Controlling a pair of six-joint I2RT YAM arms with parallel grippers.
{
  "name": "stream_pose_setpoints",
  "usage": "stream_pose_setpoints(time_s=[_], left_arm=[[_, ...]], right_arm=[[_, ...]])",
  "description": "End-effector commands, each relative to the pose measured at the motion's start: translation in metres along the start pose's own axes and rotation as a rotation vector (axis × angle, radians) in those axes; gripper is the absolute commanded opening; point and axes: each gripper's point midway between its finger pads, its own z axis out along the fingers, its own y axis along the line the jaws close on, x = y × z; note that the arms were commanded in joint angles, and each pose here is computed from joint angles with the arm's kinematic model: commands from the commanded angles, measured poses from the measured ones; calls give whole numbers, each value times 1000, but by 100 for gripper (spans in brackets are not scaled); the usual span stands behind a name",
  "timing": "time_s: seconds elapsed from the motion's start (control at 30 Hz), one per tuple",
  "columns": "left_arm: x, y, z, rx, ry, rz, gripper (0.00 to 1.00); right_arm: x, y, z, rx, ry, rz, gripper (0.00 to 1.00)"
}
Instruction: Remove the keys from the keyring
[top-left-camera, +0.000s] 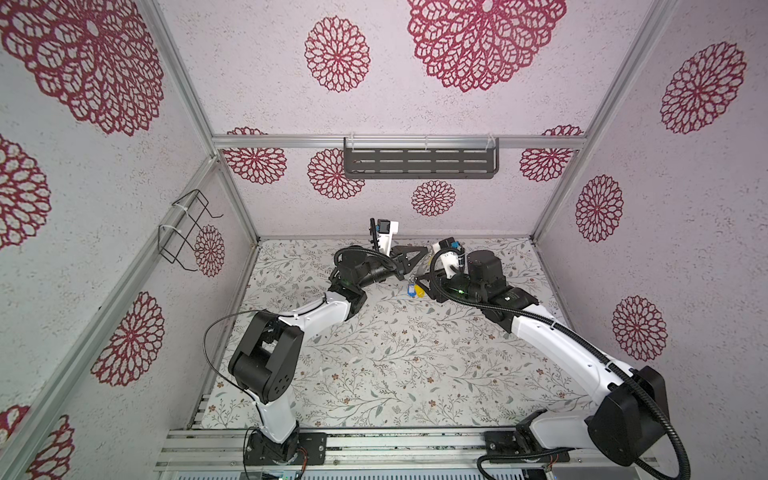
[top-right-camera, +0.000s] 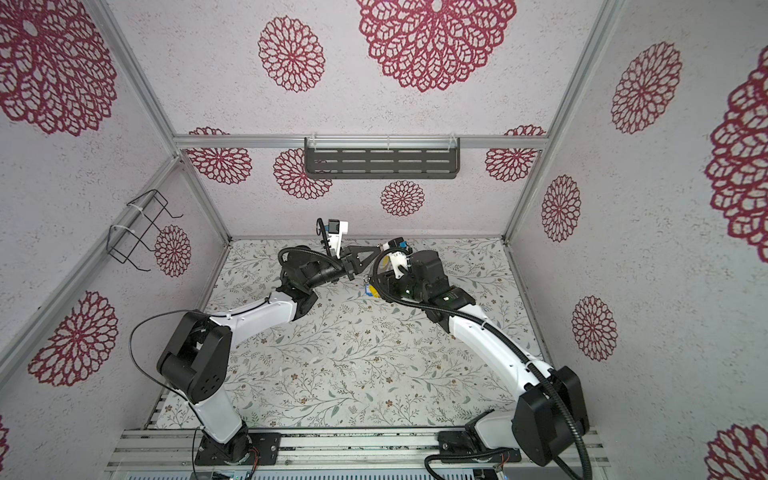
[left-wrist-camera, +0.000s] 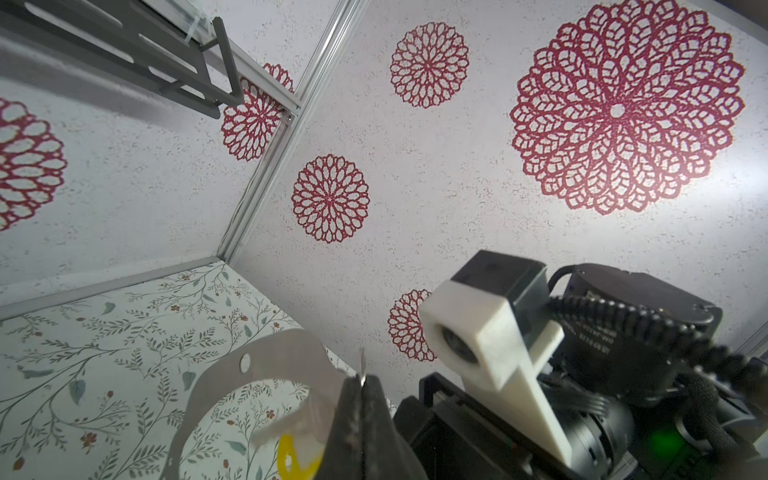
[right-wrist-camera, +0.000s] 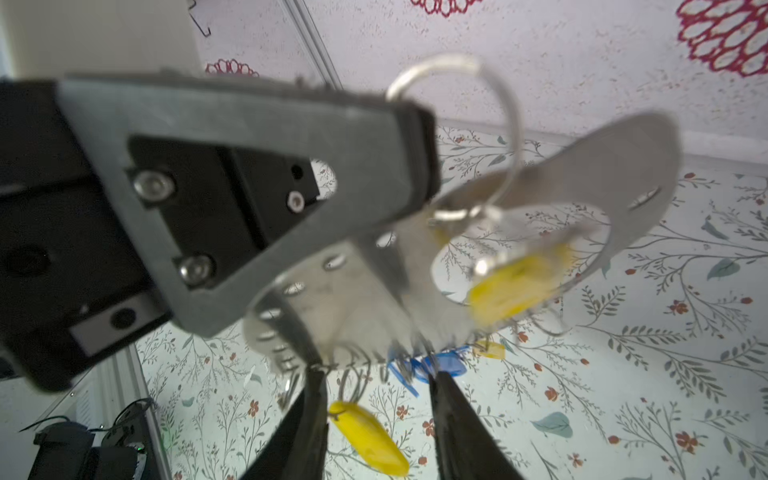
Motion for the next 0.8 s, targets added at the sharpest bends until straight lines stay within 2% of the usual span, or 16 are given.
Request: stream_pose_setpoints(time_s=[0.0, 0.13, 0.23, 0.53, 0.77], left_arm=[[-24, -34, -2, 105, -29, 64, 0], [-22, -38, -2, 146, 15, 47, 0], [-22, -41, -2, 174, 34, 34, 0], [-25, -51, -4, 210, 43, 24, 0], [-30, -51, -5, 202, 25, 28, 0]], right_arm=[[-28, -1, -35, 18, -93, -27, 44], [-63, -9, -76, -49, -231, 33, 34], [-82, -10, -92, -114, -298, 59, 33], [-117, 11, -86, -414, -415, 138, 30], [-109, 20, -74, -479, -384, 160, 25]])
